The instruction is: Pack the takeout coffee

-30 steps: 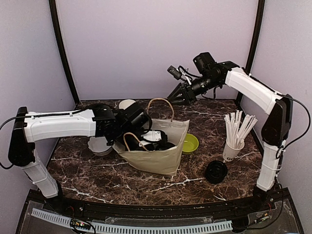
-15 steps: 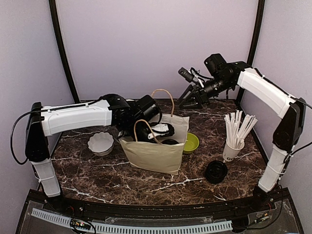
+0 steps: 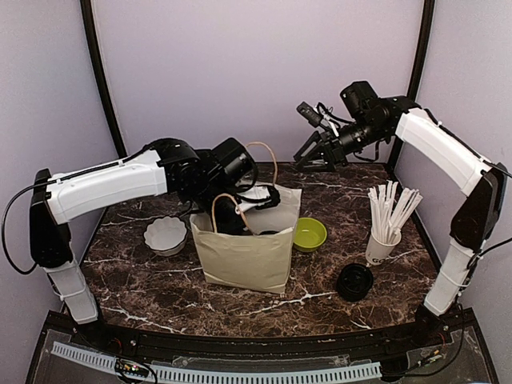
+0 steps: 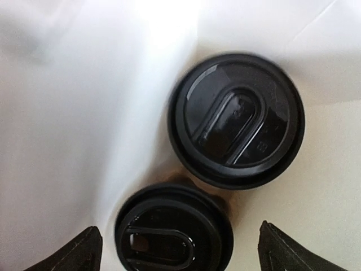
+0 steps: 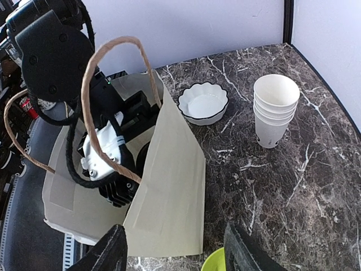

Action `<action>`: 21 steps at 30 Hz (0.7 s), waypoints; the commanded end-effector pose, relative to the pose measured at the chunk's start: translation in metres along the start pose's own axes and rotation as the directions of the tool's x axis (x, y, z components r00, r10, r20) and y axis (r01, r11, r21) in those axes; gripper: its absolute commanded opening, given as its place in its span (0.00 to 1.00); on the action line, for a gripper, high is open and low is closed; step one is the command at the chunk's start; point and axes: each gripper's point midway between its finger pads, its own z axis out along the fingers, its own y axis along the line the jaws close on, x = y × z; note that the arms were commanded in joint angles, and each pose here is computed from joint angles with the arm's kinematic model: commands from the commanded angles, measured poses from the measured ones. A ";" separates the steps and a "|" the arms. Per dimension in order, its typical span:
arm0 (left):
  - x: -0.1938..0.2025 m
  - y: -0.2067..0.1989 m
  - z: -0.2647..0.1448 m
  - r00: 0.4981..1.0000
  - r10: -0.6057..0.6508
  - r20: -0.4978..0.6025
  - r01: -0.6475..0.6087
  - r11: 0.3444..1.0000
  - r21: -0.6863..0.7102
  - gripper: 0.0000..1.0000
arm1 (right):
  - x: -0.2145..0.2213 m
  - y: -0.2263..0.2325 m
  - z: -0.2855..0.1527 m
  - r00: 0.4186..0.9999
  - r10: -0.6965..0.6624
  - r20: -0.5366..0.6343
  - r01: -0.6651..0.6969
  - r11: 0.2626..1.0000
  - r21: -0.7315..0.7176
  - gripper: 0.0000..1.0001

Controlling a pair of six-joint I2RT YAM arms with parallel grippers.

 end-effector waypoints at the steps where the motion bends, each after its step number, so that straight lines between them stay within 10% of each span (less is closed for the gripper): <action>1: -0.017 0.007 -0.059 0.991 -0.024 0.134 0.030 0.999 -0.042 0.99 | -0.017 0.003 -0.010 0.999 -0.023 0.031 0.023 1.000 0.017 0.59; 21: -0.064 0.027 -0.170 0.859 0.043 0.510 0.051 0.985 -0.168 0.99 | 0.035 -0.013 -0.101 0.996 0.064 -0.055 -0.042 0.939 0.341 0.55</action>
